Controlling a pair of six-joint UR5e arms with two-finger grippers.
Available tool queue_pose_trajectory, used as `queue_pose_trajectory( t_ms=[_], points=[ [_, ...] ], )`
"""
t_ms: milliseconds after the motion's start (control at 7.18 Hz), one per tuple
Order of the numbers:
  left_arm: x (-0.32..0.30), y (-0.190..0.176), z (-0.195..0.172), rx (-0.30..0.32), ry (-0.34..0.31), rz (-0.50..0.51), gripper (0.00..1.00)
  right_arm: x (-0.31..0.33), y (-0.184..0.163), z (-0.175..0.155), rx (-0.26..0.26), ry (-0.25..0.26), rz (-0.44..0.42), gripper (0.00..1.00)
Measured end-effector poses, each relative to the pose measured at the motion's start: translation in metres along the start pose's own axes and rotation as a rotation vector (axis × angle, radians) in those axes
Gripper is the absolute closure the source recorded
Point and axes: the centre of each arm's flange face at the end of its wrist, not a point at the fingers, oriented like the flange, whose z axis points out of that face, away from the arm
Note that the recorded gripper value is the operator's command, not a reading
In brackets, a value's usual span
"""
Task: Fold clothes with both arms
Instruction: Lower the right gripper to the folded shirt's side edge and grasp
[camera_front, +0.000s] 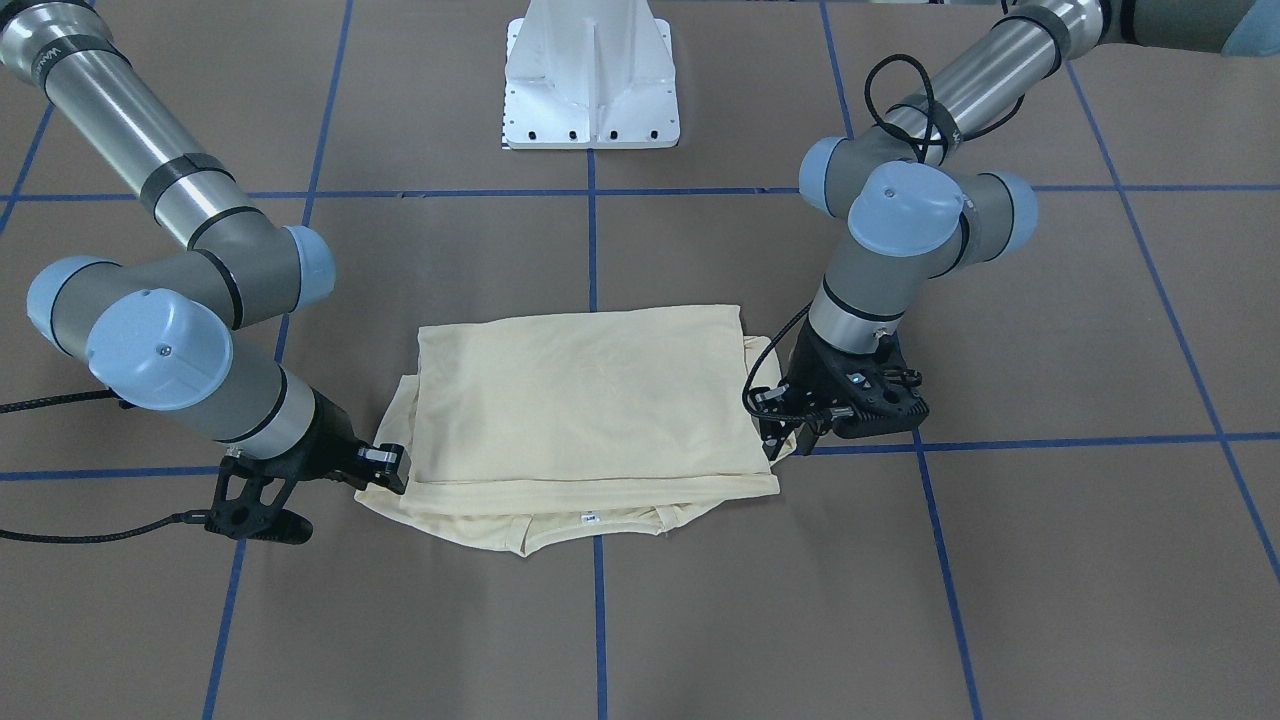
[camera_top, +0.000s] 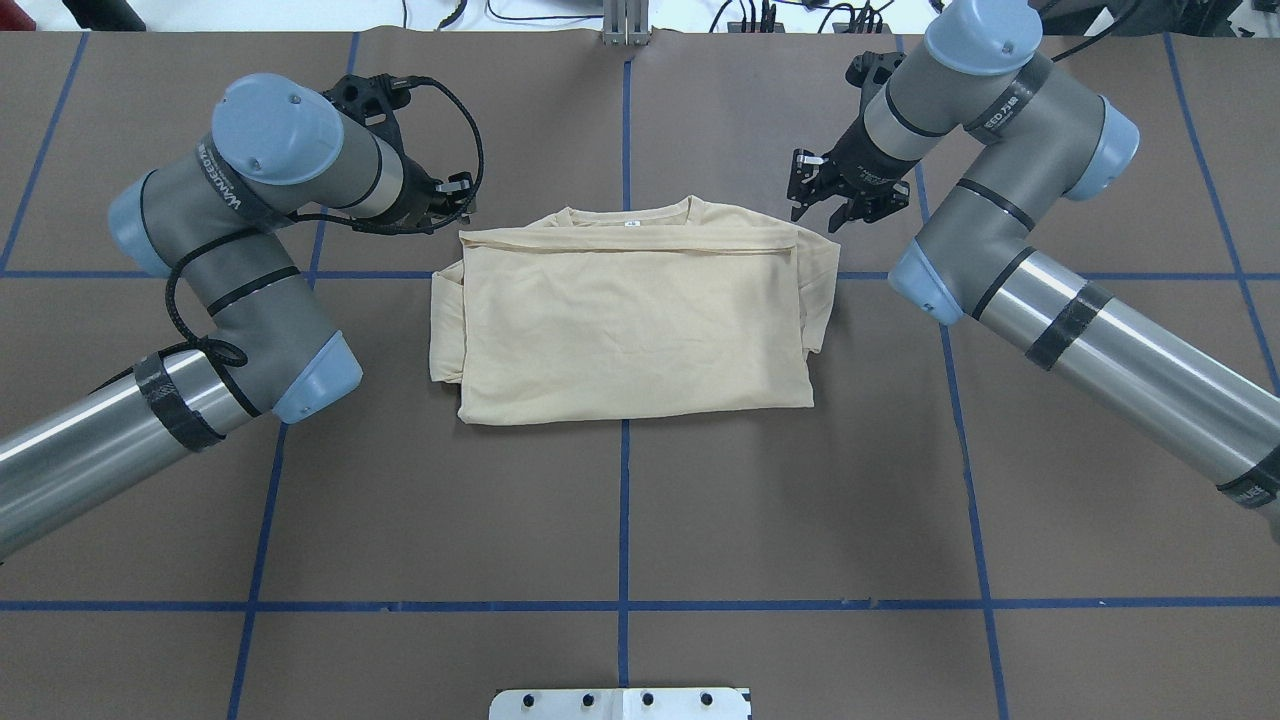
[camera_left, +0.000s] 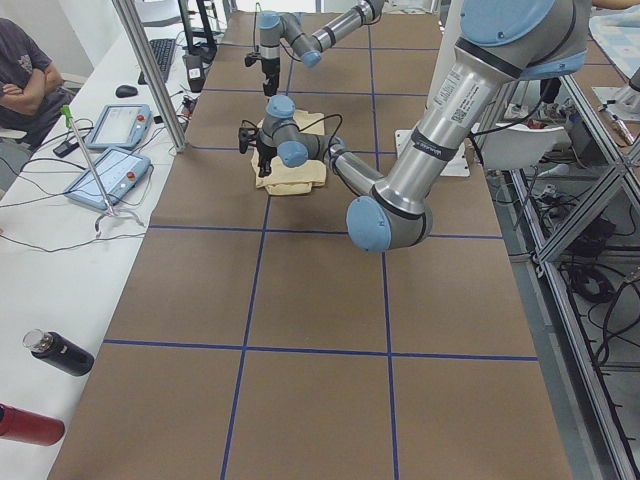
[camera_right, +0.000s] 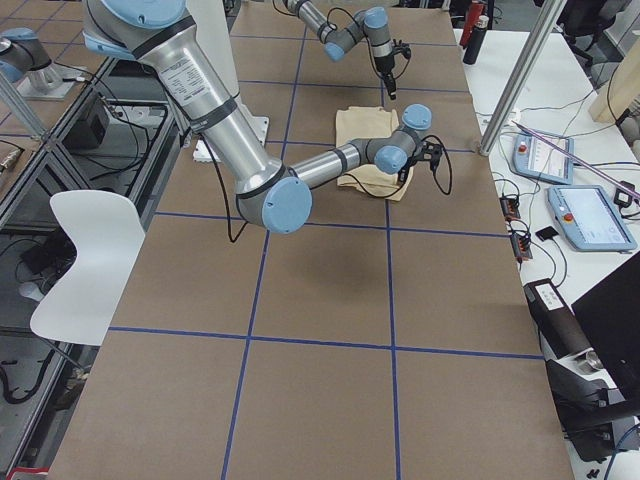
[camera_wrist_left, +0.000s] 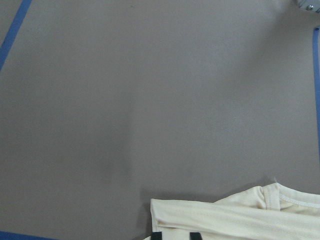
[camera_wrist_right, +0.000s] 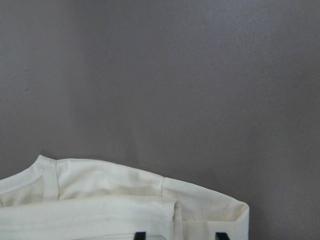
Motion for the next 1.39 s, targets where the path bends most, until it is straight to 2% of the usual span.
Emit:
queue_pose_trajectory(
  t_ms=[418, 696, 975, 1392],
  points=[
    [0.006, 0.001, -0.016, 0.010, 0.024, 0.009, 0.05, 0.006, 0.011, -0.009, 0.020, -0.011, -0.028, 0.00],
    [0.008, 0.003, -0.031, 0.017, 0.047, 0.013, 0.05, 0.029, 0.059, -0.013, 0.029, -0.015, -0.046, 0.00],
    [0.012, 0.008, -0.051, 0.026, 0.077, 0.015, 0.05, 0.039, 0.120, 0.001, 0.025, -0.006, 0.002, 0.00],
    [0.021, 0.014, -0.078, 0.031, 0.100, 0.001, 0.05, 0.046, 0.181, 0.020, -0.017, 0.010, 0.035, 0.02]
  ],
)
